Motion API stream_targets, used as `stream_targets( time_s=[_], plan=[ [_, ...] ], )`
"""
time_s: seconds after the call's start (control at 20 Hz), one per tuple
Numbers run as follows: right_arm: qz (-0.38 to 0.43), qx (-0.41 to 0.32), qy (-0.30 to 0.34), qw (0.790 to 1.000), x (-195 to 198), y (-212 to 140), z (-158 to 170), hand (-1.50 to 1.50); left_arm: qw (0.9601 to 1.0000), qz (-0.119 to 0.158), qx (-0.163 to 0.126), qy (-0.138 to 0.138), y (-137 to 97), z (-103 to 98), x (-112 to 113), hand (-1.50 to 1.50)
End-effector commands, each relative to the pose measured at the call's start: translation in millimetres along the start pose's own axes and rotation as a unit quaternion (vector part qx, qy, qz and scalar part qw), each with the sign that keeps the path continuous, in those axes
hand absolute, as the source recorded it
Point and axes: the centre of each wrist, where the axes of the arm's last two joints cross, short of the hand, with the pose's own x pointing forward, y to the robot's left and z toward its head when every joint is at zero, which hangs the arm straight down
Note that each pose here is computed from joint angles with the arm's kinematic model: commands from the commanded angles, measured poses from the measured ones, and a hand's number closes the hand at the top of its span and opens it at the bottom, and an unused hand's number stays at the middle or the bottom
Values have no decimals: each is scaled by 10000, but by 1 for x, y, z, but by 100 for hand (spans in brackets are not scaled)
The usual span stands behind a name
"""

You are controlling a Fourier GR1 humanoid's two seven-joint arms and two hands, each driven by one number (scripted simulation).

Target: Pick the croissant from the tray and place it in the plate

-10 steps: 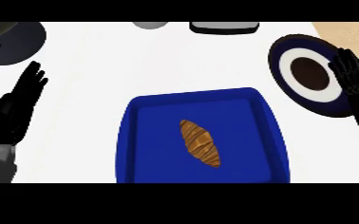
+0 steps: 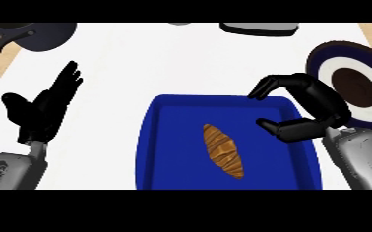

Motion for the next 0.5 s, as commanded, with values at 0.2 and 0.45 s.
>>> stream_targets(
  time_s=[0.2, 0.45],
  plan=[
    [-1179, 1478, -389, 9812, -81, 30, 3, -150, 9995, 111, -15, 309, -20, -2, -12, 0],
    [-69, 2319, -442, 9717, -80, 13, -24, -150, 9996, 72, 5, 287, -24, -9, -12, 0]
  ],
)
